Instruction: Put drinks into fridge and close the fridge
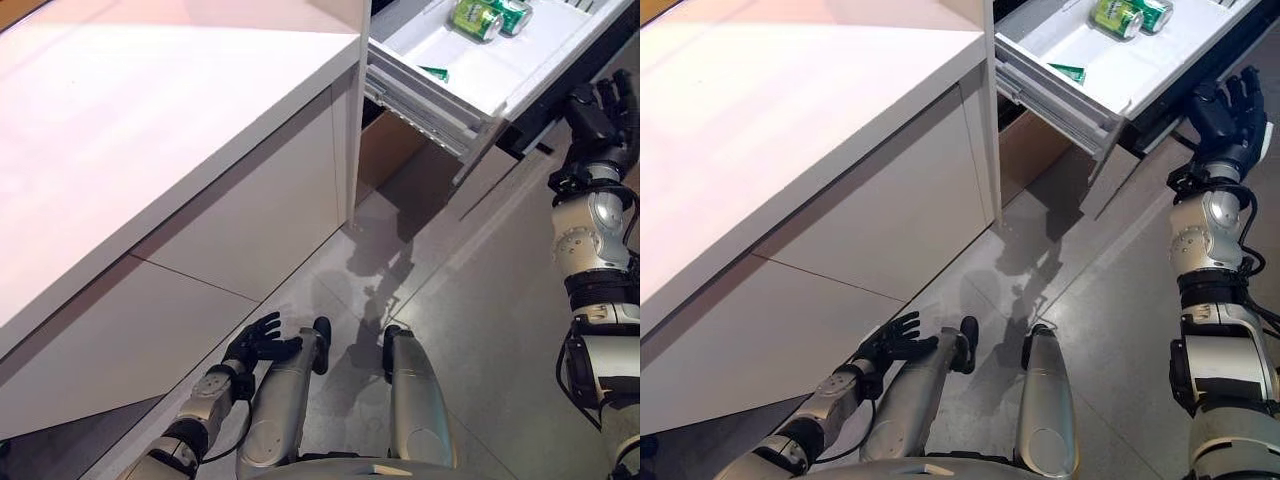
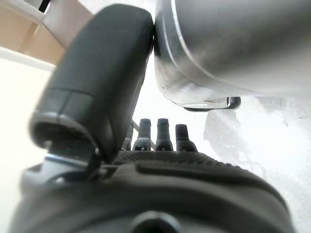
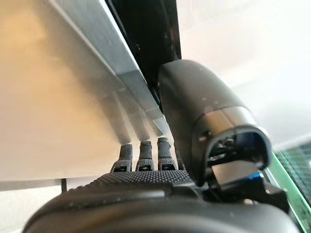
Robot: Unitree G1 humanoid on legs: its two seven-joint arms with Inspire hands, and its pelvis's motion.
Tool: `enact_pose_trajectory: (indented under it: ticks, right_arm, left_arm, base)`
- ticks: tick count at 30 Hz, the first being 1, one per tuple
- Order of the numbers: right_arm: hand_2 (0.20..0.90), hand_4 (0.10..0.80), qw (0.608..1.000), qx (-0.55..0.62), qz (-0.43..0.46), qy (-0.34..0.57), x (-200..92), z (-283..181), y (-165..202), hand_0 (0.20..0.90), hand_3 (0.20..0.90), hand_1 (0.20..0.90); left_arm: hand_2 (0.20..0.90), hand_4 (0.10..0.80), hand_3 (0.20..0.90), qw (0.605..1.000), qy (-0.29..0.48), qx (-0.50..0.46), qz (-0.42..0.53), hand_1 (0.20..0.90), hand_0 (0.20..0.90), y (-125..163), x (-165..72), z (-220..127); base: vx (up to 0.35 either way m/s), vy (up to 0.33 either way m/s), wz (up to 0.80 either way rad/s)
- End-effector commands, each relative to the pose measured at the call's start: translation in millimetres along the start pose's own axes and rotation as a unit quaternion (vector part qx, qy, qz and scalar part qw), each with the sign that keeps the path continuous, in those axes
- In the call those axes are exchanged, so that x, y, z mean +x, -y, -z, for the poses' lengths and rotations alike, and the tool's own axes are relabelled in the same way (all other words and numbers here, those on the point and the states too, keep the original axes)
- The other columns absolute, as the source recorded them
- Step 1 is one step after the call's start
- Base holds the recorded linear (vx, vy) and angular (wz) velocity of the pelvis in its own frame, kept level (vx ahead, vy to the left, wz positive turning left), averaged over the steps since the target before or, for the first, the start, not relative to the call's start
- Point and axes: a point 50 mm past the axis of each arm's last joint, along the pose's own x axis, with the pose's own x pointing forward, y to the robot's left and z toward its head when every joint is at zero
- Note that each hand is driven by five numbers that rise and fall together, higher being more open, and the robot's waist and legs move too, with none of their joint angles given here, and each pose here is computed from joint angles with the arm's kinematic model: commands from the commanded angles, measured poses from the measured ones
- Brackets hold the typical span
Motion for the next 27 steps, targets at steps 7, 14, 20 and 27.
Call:
enact_pose_trajectory:
  ticks: [7,14,20,27]
  right_arm:
    - [0.9,0.8,0.973,0.001,-0.206,0.1,20,-83,-109,0.9,0.9,0.9]
    - [0.9,0.8,0.974,0.023,-0.193,0.112,23,-93,-115,0.9,0.9,0.9]
    - [0.9,0.8,0.975,0.018,-0.178,0.13,23,-95,-116,0.9,0.9,0.9]
    - [0.9,0.8,0.976,0.046,-0.116,0.179,22,-104,-108,0.9,0.9,0.9]
  left_arm:
    - [0.9,0.8,0.9,0.998,-0.049,0.038,0.008,0.9,0.9,-16,-20,32]
    - [0.9,0.8,0.9,0.998,-0.043,0.048,0.011,0.9,0.9,-22,-19,25]
    - [0.9,0.8,0.9,0.997,-0.036,0.064,0.005,0.9,0.9,-26,-18,22]
    - [0.9,0.8,0.9,0.998,-0.014,0.067,0.01,0.9,0.9,-22,-13,9]
  base:
    - [0.025,-0.027,0.13]
    - [-0.065,-0.038,0.3]
    - [-0.047,-0.045,0.19]
    - [-0.025,-0.026,0.1]
